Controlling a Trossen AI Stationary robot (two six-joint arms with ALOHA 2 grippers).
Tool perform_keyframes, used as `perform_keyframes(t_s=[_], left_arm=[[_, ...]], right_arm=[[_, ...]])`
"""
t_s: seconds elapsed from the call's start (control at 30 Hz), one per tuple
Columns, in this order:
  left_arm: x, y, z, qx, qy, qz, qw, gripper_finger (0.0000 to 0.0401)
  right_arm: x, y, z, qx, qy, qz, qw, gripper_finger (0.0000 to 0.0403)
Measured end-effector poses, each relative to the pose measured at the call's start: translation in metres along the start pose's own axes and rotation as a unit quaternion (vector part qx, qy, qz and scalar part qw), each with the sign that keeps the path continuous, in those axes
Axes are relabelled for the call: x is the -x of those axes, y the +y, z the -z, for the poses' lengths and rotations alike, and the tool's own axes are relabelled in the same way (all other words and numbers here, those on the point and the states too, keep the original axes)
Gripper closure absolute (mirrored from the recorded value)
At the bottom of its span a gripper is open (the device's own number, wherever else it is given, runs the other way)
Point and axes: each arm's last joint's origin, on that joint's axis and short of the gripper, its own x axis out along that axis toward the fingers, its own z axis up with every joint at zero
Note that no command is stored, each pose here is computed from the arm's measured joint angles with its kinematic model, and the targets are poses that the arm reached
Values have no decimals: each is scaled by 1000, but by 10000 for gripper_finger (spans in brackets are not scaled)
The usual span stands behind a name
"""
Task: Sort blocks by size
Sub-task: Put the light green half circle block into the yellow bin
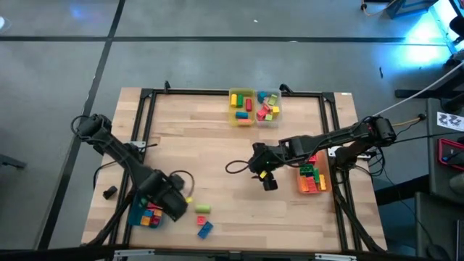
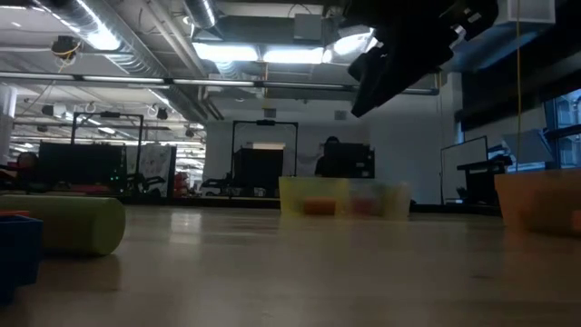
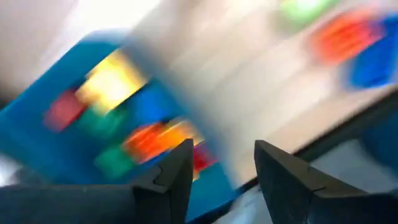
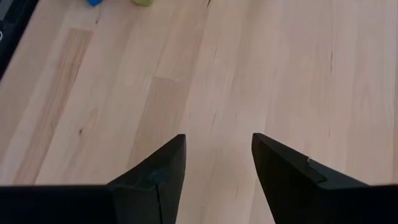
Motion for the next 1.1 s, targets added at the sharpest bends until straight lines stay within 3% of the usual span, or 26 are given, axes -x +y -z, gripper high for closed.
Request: perform_keyframes(t_s=[0.1, 0.17, 0.27, 0.37, 0.8, 0.9, 1.1], left_arm=[[3, -16, -7, -40, -76, 77, 993, 246], [5, -27, -11, -77, -141, 117, 980, 246], [4, -41, -16, -133, -243, 142, 950, 246], [-1, -52, -20, -197, -294, 137, 925, 246], [-59, -71, -26, -361, -258, 30, 896, 246], [-67, -72, -27, -379, -246, 14, 892, 246], [-82, -68, -27, -385, -204, -23, 900, 246]], right_arm=[[0, 0, 1, -1, 8, 0, 1000, 217], [0, 0, 2, -1, 10, -1, 1000, 217], [0, 0, 3, -1, 13, -1, 1000, 217], [0, 0, 3, -1, 14, -1, 1000, 217], [0, 0, 3, -2, 16, -1, 1000, 217], [0, 0, 3, -2, 16, -1, 1000, 217], [0, 0, 3, -2, 16, -1, 1000, 217]])
